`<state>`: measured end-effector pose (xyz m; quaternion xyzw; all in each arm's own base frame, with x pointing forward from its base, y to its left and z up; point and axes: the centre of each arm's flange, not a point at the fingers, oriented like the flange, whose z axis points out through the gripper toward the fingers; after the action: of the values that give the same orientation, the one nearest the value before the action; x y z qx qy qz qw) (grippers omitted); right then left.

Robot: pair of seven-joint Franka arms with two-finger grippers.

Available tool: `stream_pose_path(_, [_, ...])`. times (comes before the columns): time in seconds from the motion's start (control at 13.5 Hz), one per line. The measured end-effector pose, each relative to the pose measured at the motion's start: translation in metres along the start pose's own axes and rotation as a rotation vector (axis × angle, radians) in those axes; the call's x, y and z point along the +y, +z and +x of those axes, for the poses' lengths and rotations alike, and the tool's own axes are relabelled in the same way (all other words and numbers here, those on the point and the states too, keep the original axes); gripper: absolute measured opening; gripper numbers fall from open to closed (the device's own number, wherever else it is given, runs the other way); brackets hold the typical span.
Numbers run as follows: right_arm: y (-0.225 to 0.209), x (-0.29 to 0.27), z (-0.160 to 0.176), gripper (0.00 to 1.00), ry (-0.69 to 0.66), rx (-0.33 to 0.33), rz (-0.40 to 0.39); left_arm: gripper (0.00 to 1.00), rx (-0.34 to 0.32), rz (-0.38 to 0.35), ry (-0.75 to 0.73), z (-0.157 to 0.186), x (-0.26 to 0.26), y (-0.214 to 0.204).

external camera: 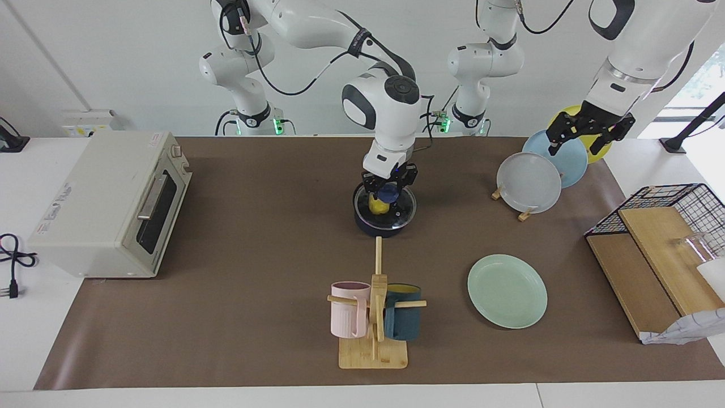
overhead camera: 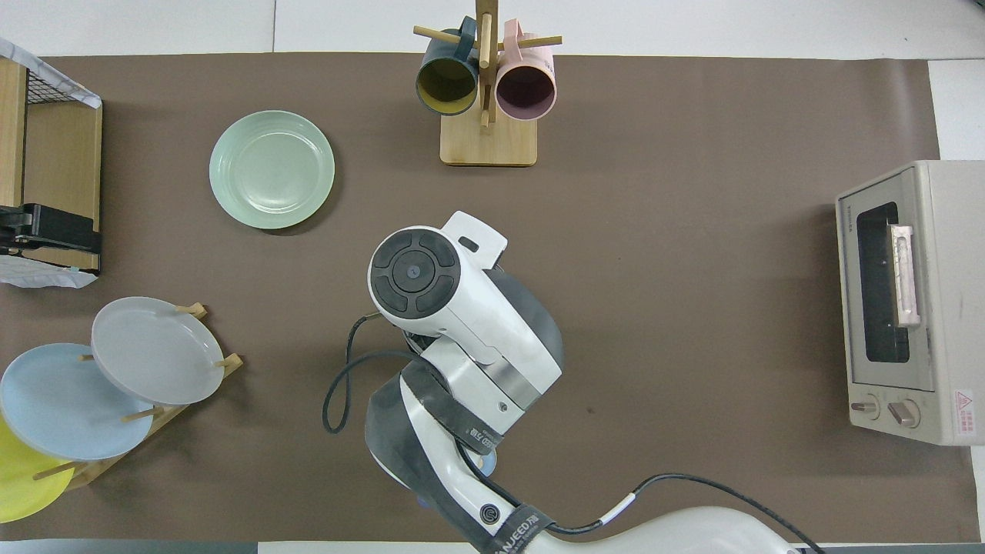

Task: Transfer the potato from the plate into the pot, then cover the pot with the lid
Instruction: 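Carry the glass lid with the right gripper over the pot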

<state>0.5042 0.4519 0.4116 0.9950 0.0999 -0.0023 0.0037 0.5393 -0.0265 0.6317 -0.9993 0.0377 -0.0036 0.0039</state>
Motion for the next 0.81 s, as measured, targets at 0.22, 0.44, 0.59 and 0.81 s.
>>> stream_pose_path(0.22, [0.0,0.0,0.0,0.66,0.0,0.001,0.0,1.0,-0.016,-0.001,0.002,0.002,0.001,0.005])
stream_pose_path(0.44, [0.0,0.0,-0.002,0.66,0.008,-0.009,-0.005,1.0,-0.041,-0.001,0.002,0.003,0.001,0.012])
stream_pose_path(0.59, [0.0,0.001,-0.004,0.66,0.016,-0.019,-0.011,1.0,-0.051,-0.002,0.002,0.006,0.0,0.018])
stream_pose_path(0.81, [0.002,0.002,-0.006,0.66,0.016,-0.041,-0.024,1.0,-0.047,-0.001,0.009,0.007,0.004,0.016])
